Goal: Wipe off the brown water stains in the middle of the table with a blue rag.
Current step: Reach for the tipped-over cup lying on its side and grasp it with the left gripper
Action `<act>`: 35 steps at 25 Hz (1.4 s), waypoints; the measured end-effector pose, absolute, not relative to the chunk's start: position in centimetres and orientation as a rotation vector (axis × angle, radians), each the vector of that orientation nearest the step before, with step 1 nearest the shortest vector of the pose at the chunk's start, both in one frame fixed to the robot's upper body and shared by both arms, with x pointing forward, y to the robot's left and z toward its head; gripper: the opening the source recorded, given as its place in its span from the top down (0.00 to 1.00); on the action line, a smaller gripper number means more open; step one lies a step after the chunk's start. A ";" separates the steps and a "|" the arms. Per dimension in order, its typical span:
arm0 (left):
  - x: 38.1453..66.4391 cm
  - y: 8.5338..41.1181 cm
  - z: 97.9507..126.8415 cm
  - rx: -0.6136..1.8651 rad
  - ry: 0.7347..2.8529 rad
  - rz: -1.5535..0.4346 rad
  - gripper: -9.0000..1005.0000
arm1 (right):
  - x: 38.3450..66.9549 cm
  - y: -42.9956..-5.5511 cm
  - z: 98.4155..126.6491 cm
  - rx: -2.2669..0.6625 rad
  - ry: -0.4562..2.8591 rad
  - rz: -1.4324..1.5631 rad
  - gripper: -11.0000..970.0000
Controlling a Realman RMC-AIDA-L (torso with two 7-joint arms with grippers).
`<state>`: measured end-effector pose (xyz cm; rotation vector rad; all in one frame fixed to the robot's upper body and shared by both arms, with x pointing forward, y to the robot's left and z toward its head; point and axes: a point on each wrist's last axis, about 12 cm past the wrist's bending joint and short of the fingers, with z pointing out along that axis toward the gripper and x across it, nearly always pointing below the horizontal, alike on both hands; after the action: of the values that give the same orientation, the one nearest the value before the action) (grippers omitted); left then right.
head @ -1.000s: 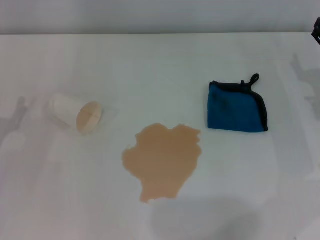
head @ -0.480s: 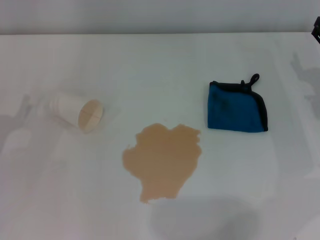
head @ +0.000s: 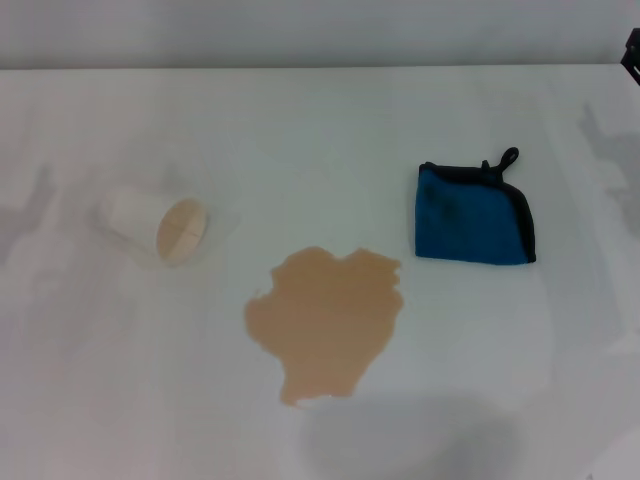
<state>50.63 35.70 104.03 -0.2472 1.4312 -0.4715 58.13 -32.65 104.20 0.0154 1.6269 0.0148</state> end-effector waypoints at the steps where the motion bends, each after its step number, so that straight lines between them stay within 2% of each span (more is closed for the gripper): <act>1: 51.0 35.8 104.5 -0.223 1.431 -0.486 0.13 | 58.1 -32.6 104.2 0.016 1.627 0.015 0.10; 7: 54.6 37.4 108.9 0.031 1.501 -0.671 0.13 | 58.2 -32.9 104.3 0.038 1.621 0.008 0.10; 13: 56.6 37.6 113.3 0.358 1.592 -0.697 0.13 | 58.3 -32.9 104.4 0.040 1.619 0.007 0.10; 18: 58.1 37.9 116.9 0.636 1.653 -0.581 0.13 | 58.5 -32.9 104.6 0.037 1.612 0.008 0.10; 22: 59.5 37.4 119.2 0.911 1.681 -0.413 0.13 | 58.6 -32.9 104.7 0.036 1.610 0.009 0.10; 27: 61.8 35.7 121.0 1.189 1.671 -0.242 0.13 | 58.6 -33.0 104.7 0.044 1.609 0.006 0.10; 35: 64.3 32.6 123.0 1.534 1.661 -0.137 0.13 | 58.7 -33.3 104.8 0.075 1.604 -0.002 0.10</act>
<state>64.28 32.63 123.03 1.5341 1.6615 -0.1369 58.73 -33.32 104.85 0.0748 1.6036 -0.0016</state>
